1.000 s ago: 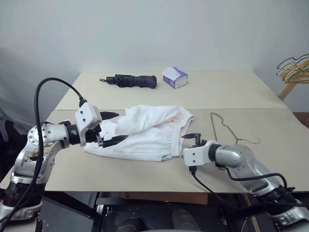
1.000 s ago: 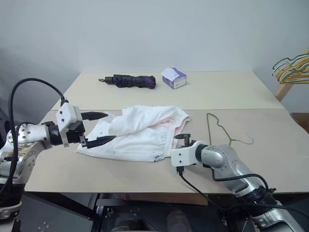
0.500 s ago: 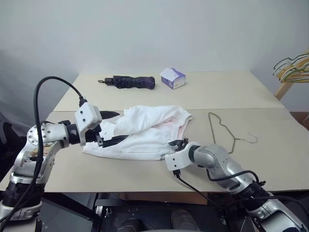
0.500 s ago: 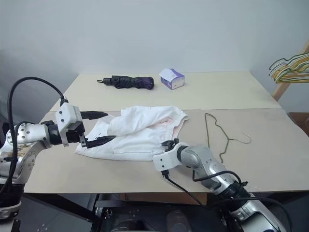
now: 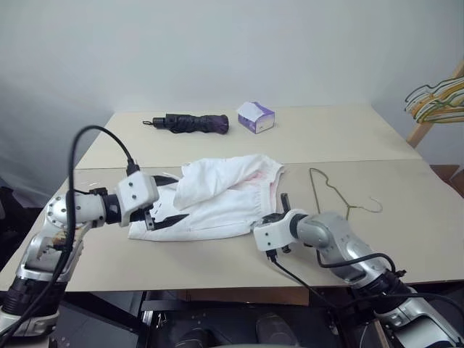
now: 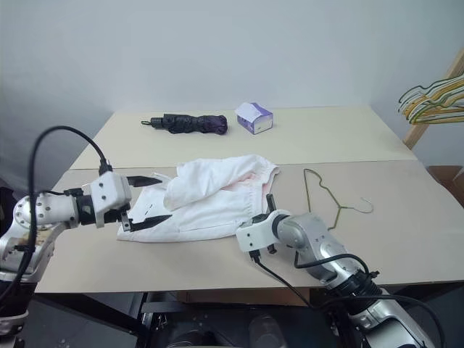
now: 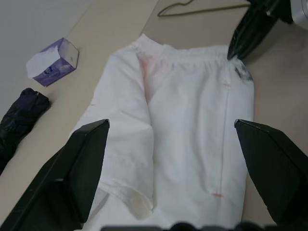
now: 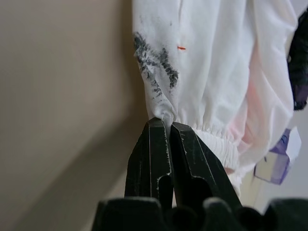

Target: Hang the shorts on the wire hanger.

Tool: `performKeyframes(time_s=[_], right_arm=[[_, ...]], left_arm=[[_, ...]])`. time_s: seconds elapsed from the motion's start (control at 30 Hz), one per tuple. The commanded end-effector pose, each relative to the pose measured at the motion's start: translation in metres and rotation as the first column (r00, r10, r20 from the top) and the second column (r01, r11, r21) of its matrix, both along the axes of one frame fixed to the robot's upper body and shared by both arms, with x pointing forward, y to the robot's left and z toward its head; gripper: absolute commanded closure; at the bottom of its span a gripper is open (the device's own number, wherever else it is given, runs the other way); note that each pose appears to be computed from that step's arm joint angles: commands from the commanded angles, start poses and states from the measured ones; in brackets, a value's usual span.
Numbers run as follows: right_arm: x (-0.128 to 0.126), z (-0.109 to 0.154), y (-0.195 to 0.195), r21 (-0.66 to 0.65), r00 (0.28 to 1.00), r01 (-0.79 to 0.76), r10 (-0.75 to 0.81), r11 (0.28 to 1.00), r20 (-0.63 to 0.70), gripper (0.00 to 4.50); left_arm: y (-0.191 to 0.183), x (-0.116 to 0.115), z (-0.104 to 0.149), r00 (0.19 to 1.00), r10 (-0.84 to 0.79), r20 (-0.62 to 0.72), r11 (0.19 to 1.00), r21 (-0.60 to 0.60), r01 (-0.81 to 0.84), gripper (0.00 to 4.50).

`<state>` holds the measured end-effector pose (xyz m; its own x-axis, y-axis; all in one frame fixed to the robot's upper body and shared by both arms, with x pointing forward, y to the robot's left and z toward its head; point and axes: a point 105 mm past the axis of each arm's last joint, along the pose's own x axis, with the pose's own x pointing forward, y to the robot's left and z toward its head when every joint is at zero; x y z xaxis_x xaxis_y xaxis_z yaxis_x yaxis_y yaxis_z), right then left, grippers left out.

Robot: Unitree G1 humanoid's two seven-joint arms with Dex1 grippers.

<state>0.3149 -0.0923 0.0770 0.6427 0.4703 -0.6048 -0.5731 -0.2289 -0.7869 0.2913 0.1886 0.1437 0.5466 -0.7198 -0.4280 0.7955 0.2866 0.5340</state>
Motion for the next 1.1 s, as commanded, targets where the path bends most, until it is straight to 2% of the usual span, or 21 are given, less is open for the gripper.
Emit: performKeyframes(time_s=[0.03, 0.17, 0.27, 0.5, 0.63, 0.8, 1.0, 1.1], right_arm=[[0.007, 0.031, -0.01, 0.064, 0.998, 0.032, -0.035, 0.997, 0.058, 4.48], [0.008, 0.034, -0.014, 0.067, 0.998, 0.039, -0.043, 0.997, 0.055, 4.48], [0.009, 0.034, -0.013, 0.068, 0.998, 0.039, -0.043, 0.997, 0.056, 4.48], [0.008, 0.039, -0.01, 0.089, 0.998, 0.035, -0.04, 0.995, 0.058, 4.48], [0.009, 0.042, -0.01, 0.092, 0.997, 0.034, -0.04, 0.995, 0.064, 4.5], [0.008, 0.045, -0.01, 0.102, 0.997, 0.034, -0.041, 0.994, 0.067, 4.5], [0.005, 0.046, -0.009, 0.113, 0.997, 0.035, -0.042, 0.993, 0.061, 4.5], [0.001, 0.046, -0.01, 0.123, 0.998, 0.034, -0.04, 0.992, 0.045, 4.5]], left_arm=[[0.021, -0.005, -0.019, 0.998, -0.054, 0.033, 0.972, 0.23, 0.045, 0.0], [0.04, -0.023, -0.042, 0.989, -0.129, -0.068, 0.902, 0.407, 0.146, 0.0], [0.056, -0.024, -0.056, 0.989, -0.132, -0.065, 0.839, 0.524, 0.146, 0.0], [0.061, -0.001, -0.078, 0.999, -0.024, 0.023, 0.803, 0.596, 0.006, 0.0], [0.055, 0.015, -0.081, 0.998, 0.0, 0.063, 0.821, 0.57, -0.036, 0.84], [0.048, 0.031, -0.086, 0.997, 0.009, 0.077, 0.828, 0.559, -0.051, 2.52], [0.044, 0.045, -0.079, 0.994, 0.0, 0.107, 0.84, 0.54, -0.058, 4.45], [0.044, 0.043, -0.075, 0.996, -0.025, 0.091, 0.848, 0.53, -0.027, 4.48]])
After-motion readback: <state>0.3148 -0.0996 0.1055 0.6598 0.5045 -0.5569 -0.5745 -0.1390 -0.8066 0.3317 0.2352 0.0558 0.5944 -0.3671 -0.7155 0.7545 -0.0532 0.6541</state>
